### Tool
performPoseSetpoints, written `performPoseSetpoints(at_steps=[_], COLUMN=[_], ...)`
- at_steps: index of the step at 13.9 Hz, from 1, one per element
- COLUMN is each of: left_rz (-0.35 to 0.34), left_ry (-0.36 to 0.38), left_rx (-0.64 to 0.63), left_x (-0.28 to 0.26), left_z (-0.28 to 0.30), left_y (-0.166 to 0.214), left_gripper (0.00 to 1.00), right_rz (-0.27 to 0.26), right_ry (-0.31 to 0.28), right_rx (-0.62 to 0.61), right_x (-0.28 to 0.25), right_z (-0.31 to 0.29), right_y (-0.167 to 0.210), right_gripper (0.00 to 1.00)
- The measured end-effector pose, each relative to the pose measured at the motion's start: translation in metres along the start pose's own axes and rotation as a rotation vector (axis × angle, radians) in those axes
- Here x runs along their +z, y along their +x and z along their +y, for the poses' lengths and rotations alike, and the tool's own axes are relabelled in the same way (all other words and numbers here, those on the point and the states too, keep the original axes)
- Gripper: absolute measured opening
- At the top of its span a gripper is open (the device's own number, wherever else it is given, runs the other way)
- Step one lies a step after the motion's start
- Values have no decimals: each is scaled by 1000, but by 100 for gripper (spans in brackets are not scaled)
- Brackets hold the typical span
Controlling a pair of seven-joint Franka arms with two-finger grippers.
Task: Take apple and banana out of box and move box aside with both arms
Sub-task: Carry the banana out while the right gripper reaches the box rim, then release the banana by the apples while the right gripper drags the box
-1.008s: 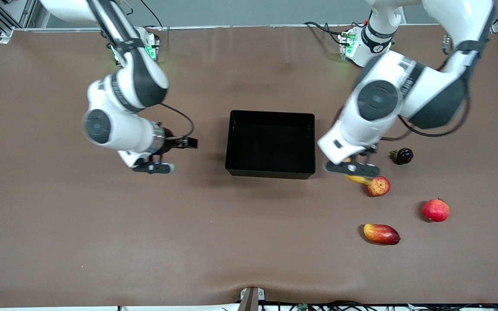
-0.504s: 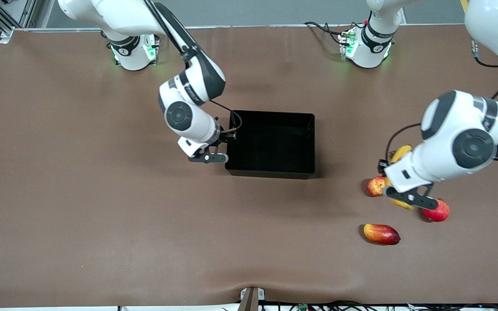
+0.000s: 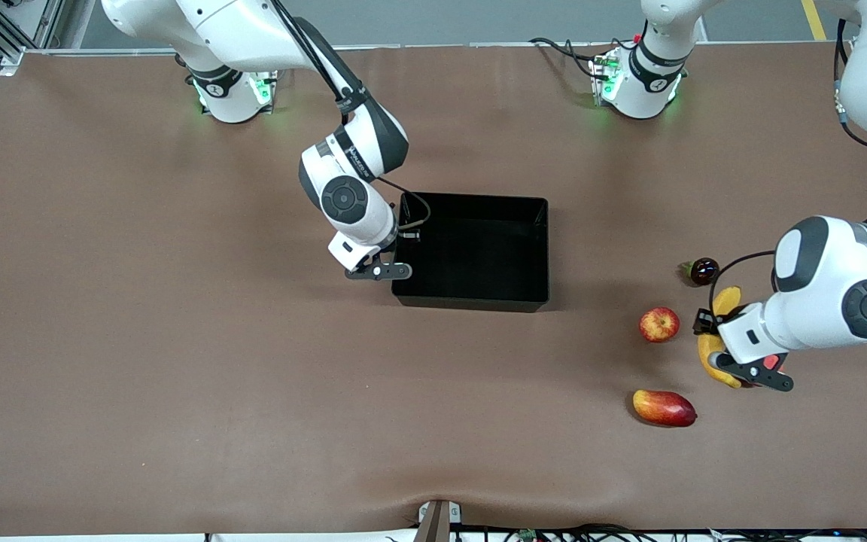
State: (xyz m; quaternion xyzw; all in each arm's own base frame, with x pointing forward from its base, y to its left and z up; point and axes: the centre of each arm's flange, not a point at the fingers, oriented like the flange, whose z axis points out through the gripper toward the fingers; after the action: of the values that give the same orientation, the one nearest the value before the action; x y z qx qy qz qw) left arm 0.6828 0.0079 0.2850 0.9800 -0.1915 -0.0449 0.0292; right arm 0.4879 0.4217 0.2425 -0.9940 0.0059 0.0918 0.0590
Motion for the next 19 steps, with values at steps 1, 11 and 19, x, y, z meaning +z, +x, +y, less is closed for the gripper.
performPoseSetpoints(at_steps=[1, 11, 19], left_rz=[1, 35, 31], left_ry=[18, 64, 52], left_rx=[22, 75, 66], left_x=[10, 88, 98], left_z=[-7, -28, -27], left_y=[-2, -16, -18], left_gripper=[37, 37, 61], right_rz=[2, -31, -145], right_ry=[1, -5, 59], right_rx=[17, 132, 180], right_x=[0, -39, -186], right_z=[-1, 11, 232], right_y=[-1, 17, 81], right_gripper=[36, 6, 6])
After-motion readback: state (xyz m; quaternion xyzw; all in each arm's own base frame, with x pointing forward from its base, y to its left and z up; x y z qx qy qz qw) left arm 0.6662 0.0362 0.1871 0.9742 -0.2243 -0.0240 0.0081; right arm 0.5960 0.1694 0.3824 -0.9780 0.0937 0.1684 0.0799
